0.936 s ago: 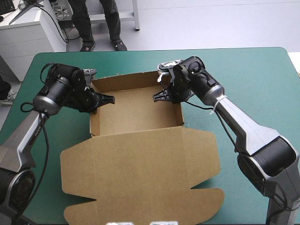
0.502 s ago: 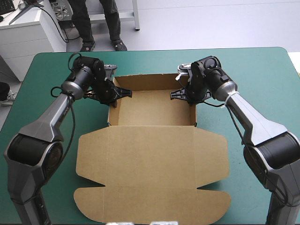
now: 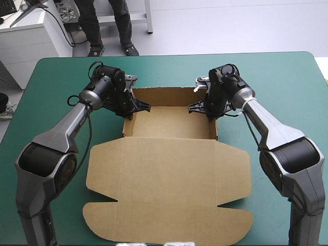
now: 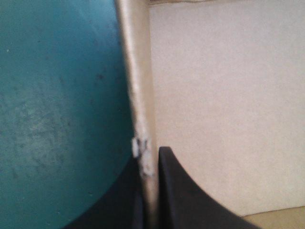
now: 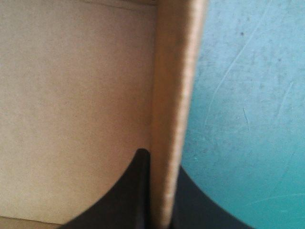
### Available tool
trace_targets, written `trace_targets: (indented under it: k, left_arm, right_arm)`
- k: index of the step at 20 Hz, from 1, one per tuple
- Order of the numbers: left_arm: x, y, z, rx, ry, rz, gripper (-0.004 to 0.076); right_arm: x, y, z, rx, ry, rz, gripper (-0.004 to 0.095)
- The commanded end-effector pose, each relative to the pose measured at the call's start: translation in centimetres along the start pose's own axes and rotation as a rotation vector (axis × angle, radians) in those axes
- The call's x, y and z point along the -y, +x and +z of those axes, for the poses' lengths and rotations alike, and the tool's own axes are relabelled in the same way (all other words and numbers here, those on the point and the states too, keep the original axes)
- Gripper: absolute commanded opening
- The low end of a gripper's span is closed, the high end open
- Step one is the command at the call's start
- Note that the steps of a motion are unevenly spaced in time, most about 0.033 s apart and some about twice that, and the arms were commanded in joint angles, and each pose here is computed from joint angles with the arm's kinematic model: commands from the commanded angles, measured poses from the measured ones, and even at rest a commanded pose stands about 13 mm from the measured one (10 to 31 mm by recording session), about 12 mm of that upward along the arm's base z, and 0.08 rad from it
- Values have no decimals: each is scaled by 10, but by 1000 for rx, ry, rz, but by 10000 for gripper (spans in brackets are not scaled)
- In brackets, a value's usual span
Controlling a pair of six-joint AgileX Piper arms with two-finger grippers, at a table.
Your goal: Fold the box
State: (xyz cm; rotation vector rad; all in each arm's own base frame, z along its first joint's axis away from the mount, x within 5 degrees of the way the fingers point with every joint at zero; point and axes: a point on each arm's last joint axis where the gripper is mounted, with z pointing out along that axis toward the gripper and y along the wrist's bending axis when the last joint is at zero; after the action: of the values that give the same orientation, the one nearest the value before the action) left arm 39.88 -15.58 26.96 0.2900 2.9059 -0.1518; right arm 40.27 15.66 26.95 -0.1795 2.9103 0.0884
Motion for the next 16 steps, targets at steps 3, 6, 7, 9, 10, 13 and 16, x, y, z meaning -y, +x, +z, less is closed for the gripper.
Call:
trace_targets:
  k: [3,6,7,9,10,13,16]
  left_arm:
    - [7,1,-21,35,12,131,43]
    - [8,-2,-27,58,18,132,209]
    - [9,-3,-29,63,18,132,285]
    - [9,-5,-33,86,21,133,454]
    - [9,-6,-34,94,20,134,552]
    - [6,-8,-41,103,-28,147,591]
    - [3,-10,-59,139,-60,155,591]
  right_arm:
    - [2,-2,-33,92,25,-41,193]
    - [7,-3,-33,107,71,8,440]
    - [8,-4,-33,112,83,30,488]
    - [8,-3,-34,113,83,35,533]
    - [7,-3,-34,112,76,47,532]
    - [4,-2,-36,104,32,72,532]
    - [4,-5,-52,156,27,65,532]
